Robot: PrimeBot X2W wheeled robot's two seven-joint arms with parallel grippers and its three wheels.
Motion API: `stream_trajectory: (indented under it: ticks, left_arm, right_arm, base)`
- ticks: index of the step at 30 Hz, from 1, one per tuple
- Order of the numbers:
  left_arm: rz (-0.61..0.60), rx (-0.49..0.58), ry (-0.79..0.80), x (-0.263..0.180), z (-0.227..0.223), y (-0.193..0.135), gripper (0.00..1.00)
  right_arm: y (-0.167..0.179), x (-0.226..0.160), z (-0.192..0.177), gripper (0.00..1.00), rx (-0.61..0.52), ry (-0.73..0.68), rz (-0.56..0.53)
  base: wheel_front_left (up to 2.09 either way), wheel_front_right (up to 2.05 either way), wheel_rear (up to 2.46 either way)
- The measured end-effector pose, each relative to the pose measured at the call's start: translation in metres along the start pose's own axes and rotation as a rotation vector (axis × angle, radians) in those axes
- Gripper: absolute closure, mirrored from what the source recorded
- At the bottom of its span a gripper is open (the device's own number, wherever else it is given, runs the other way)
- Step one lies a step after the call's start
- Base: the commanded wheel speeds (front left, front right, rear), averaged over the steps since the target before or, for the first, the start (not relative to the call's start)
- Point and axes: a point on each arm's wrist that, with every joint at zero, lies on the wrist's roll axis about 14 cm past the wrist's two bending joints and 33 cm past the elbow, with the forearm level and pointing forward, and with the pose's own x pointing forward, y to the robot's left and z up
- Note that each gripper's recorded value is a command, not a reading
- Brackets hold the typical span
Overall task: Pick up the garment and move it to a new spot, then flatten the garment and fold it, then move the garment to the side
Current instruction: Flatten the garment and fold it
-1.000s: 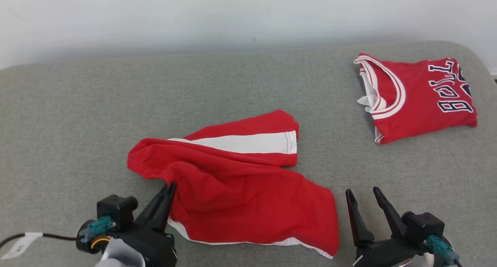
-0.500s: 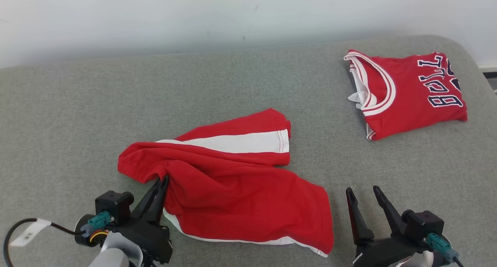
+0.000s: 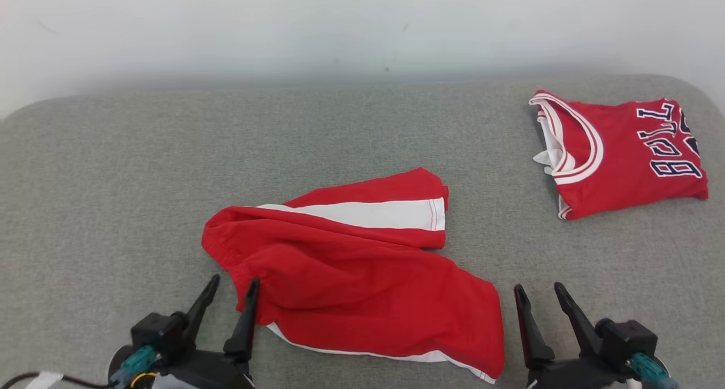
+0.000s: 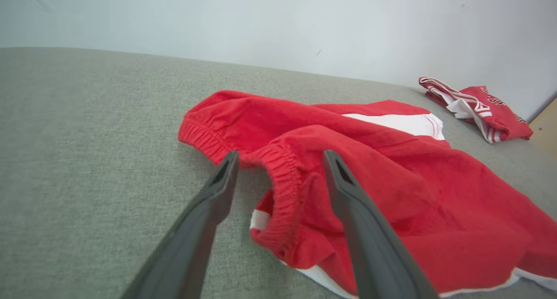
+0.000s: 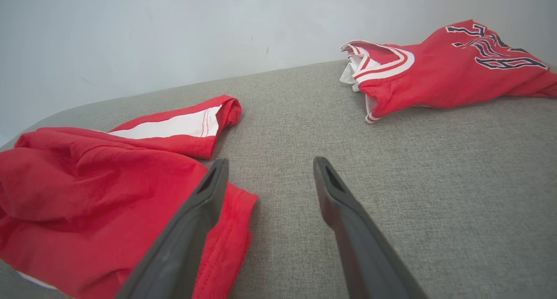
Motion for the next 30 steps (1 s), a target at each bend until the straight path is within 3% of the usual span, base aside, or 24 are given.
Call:
stream_trajectory:
  ticks: [12, 18, 30]
  left_arm:
    - [0.249, 0.011, -0.241, -0.053, 0.064, 0.041, 0.0]
    - [0.331, 0.072, -0.31, -0.074, 0.084, 0.054, 0.0]
    - [0.352, 0.103, -0.312, -0.099, 0.083, 0.05, 0.0]
  right_arm:
    - [-0.003, -0.013, -0.001, 0.0, -0.004, -0.003, -0.021]
    - [0.0, -0.02, -0.001, 0.0, 0.004, -0.003, -0.023]
    - [0.002, -0.032, 0.018, 0.0, 0.0, -0.07, -0.041]
  base:
    - [0.0, 0.0, 0.0]
    - [0.0, 0.0, 0.0]
    - [0.0, 0.0, 0.0]
